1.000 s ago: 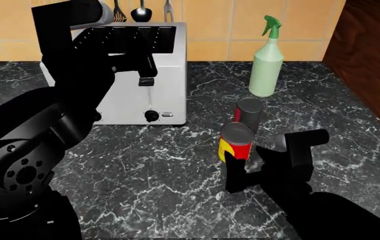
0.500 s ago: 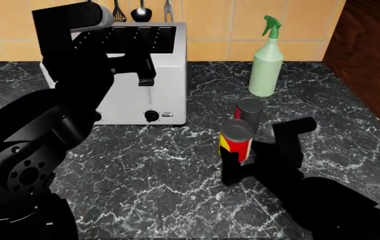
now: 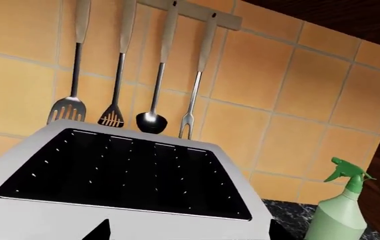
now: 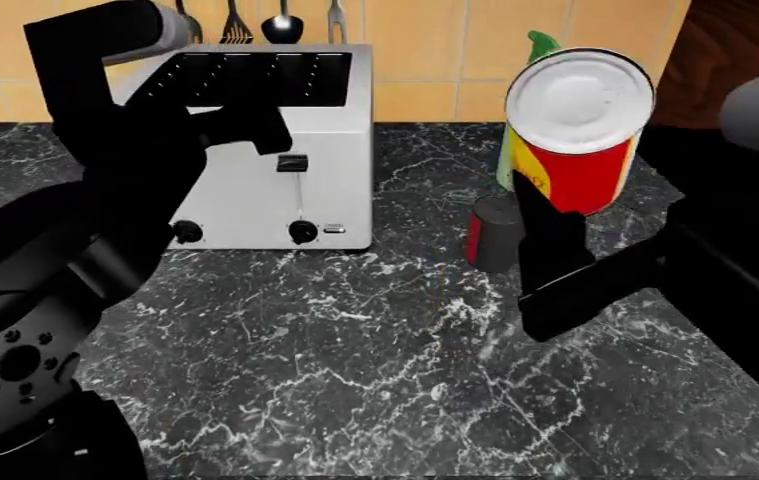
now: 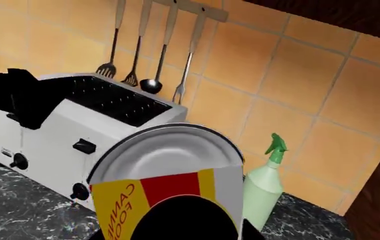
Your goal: Pick the cans from the counter and place them in their designated side in the cabinet.
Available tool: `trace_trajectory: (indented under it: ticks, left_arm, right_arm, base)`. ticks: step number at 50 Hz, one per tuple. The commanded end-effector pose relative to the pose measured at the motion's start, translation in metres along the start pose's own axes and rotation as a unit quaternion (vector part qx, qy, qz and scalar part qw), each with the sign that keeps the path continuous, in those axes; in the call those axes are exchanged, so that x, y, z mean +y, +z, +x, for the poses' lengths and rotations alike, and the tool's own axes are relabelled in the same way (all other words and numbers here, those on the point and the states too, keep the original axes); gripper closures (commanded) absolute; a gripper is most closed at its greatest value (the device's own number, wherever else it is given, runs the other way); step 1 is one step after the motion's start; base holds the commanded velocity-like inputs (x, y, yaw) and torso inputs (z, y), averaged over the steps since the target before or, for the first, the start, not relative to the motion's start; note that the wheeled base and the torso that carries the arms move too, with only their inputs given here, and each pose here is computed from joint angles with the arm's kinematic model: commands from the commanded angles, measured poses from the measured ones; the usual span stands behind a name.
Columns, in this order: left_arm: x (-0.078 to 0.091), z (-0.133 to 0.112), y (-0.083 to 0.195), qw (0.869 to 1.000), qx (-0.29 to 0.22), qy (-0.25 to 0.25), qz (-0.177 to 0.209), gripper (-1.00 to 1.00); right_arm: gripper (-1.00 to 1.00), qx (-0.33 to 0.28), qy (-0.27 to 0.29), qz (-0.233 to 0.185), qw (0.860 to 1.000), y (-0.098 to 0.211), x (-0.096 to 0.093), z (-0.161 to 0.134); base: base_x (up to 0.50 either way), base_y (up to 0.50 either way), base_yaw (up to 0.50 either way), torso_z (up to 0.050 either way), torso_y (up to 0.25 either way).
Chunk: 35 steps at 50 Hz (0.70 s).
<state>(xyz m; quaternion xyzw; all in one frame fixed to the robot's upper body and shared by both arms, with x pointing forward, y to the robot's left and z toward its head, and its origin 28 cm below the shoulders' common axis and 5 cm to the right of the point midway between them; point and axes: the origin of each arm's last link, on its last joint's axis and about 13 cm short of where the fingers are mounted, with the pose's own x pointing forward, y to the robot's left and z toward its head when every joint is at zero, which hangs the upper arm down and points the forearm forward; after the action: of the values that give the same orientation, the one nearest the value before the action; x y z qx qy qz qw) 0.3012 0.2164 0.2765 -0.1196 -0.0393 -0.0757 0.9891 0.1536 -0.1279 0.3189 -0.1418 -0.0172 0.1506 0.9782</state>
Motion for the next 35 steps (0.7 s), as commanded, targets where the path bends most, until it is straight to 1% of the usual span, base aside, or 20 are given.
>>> trace_trajectory:
  ticks: [1,5,10,13,14,16,18,20,21,22,24,27,28,29,30,31,33,34,35]
  left_arm:
    - [0.003,-0.013,0.006,0.999,-0.02,-0.015,-0.019,-1.0]
    - [0.002,-0.017,0.006,0.999,-0.022,-0.024,-0.014,-1.0]
    - [0.001,-0.019,0.008,0.999,-0.022,-0.028,-0.014,-1.0]
    - [-0.001,-0.018,0.01,0.999,-0.018,-0.036,-0.02,-1.0]
    - [-0.002,-0.017,0.012,0.999,-0.017,-0.039,-0.022,-1.0]
    - [-0.002,-0.015,0.018,0.998,-0.015,-0.044,-0.029,-1.0]
    - [-0.001,-0.012,0.02,0.998,-0.014,-0.048,-0.035,-1.0]
    - [0.002,-0.01,0.019,0.998,-0.013,-0.056,-0.039,-1.0]
    - [0.004,-0.009,0.02,0.997,-0.015,-0.062,-0.042,-1.0]
    - [0.005,-0.007,0.021,0.997,-0.016,-0.065,-0.044,-1.0]
    - [0.004,-0.004,0.026,0.996,-0.02,-0.076,-0.043,-1.0]
    - [0.001,0.0,0.029,0.994,-0.022,-0.092,-0.046,-1.0]
    - [0.0,0.002,0.029,0.994,-0.021,-0.095,-0.045,-1.0]
    - [-0.001,0.005,0.03,0.994,-0.02,-0.097,-0.044,-1.0]
    - [-0.002,0.008,0.03,0.994,-0.019,-0.099,-0.043,-1.0]
    - [-0.002,0.01,0.03,0.994,-0.018,-0.101,-0.042,-1.0]
    - [-0.004,0.012,0.029,0.994,-0.016,-0.106,-0.036,-1.0]
    - [-0.004,0.013,0.029,0.993,-0.015,-0.109,-0.035,-1.0]
    - [-0.004,0.013,0.029,0.993,-0.014,-0.111,-0.036,-1.0]
  right_arm:
    - [1.0,-0.06,-0.115,-0.098,0.987,0.083,-0.016,-0.036]
    - [1.0,-0.089,-0.141,-0.112,0.98,0.113,-0.025,-0.033]
    - [1.0,-0.095,-0.174,-0.106,0.975,0.146,-0.041,-0.032]
    - [1.0,-0.115,-0.187,-0.105,0.97,0.176,-0.051,-0.028]
    - [1.0,-0.126,-0.188,-0.105,0.968,0.182,-0.054,-0.022]
    - [1.0,-0.139,-0.166,-0.107,0.97,0.195,-0.061,-0.01]
    - [1.0,-0.14,-0.151,-0.107,0.973,0.206,-0.071,0.0]
    - [1.0,-0.141,-0.161,-0.098,0.972,0.216,-0.084,0.007]
    - [1.0,-0.137,-0.193,-0.086,0.968,0.22,-0.094,0.012]
    - [1.0,-0.137,-0.235,-0.075,0.959,0.221,-0.109,0.021]
    - [1.0,-0.136,-0.248,-0.064,0.957,0.222,-0.126,0.037]
    - [1.0,-0.128,-0.268,-0.052,0.954,0.224,-0.143,0.051]
    - [1.0,-0.125,-0.274,-0.049,0.952,0.224,-0.146,0.054]
    - [1.0,-0.122,-0.278,-0.049,0.952,0.228,-0.149,0.05]
    - [1.0,-0.118,-0.265,-0.047,0.956,0.232,-0.149,0.049]
    - [1.0,-0.116,-0.249,-0.044,0.961,0.236,-0.15,0.051]
    - [1.0,-0.13,-0.191,-0.03,0.972,0.242,-0.149,0.061]
    - [1.0,-0.134,-0.194,-0.028,0.971,0.242,-0.151,0.061]
    - [1.0,-0.124,-0.229,-0.033,0.965,0.241,-0.155,0.059]
  base:
    - [0.0,0.0,0.0,0.0,0.0]
    - [0.0,0.0,0.0,0.0,0.0]
    - [0.0,0.0,0.0,0.0,0.0]
    - [0.0,0.0,0.0,0.0,0.0]
    - [0.0,0.0,0.0,0.0,0.0]
    - [0.0,0.0,0.0,0.0,0.005]
    - [0.0,0.0,0.0,0.0,0.0]
    - [0.0,0.0,0.0,0.0,0.0]
    - [0.0,0.0,0.0,0.0,0.0]
    - [0.0,0.0,0.0,0.0,0.0]
    - [0.0,0.0,0.0,0.0,0.0]
    - [0.0,0.0,0.0,0.0,0.0]
    - [0.0,0.0,0.0,0.0,0.0]
    - [0.0,0.0,0.0,0.0,0.0]
    - [0.0,0.0,0.0,0.0,0.0]
    - [0.0,0.0,0.0,0.0,0.0]
    - [0.0,0.0,0.0,0.0,0.0]
    - [0.0,0.0,0.0,0.0,0.0]
    - [0.0,0.0,0.0,0.0,0.0]
